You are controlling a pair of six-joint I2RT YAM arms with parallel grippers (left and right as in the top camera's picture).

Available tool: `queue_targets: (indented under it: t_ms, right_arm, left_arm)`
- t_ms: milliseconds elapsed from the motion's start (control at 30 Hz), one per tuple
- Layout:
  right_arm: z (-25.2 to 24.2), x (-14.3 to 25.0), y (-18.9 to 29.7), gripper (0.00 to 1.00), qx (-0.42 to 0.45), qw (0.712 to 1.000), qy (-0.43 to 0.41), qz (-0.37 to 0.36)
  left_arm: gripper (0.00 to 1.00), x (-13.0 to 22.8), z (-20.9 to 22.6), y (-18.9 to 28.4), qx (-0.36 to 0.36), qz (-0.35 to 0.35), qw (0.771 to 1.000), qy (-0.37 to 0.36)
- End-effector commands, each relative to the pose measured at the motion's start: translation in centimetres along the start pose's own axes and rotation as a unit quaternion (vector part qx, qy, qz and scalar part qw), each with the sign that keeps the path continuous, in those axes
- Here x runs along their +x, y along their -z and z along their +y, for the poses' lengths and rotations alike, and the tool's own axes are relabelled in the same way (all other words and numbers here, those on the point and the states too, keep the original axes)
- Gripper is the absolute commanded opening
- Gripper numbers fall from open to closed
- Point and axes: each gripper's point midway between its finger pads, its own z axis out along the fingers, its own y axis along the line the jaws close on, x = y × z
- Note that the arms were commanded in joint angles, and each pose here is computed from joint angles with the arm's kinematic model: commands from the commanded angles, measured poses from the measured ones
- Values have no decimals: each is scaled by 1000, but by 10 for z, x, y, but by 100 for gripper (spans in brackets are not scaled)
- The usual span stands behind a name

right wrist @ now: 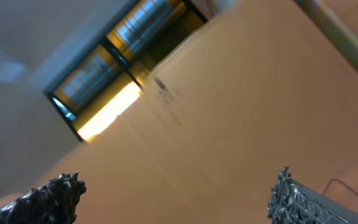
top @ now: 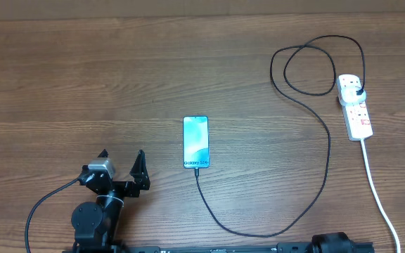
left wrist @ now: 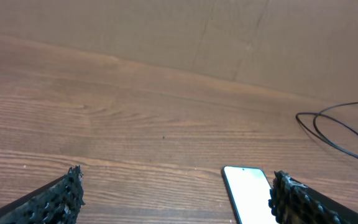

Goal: Plug charger to phone and switch on socket

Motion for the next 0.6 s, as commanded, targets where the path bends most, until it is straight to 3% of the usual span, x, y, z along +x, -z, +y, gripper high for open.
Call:
queue_targets:
  t_ms: [0,267,567]
  right_arm:
    - [-42,60,-41,100,46,998,12,52]
    - [-121,175,-92,100,75,992,21,101]
    - [-175,230,-91,100,119,984,33,128]
  left_arm:
    - [100,1,0,0,2,-1,1000,3]
    - [100,0,0,0,2,-1,1000,3]
    - [99,1,0,0,2,-1,1000,3]
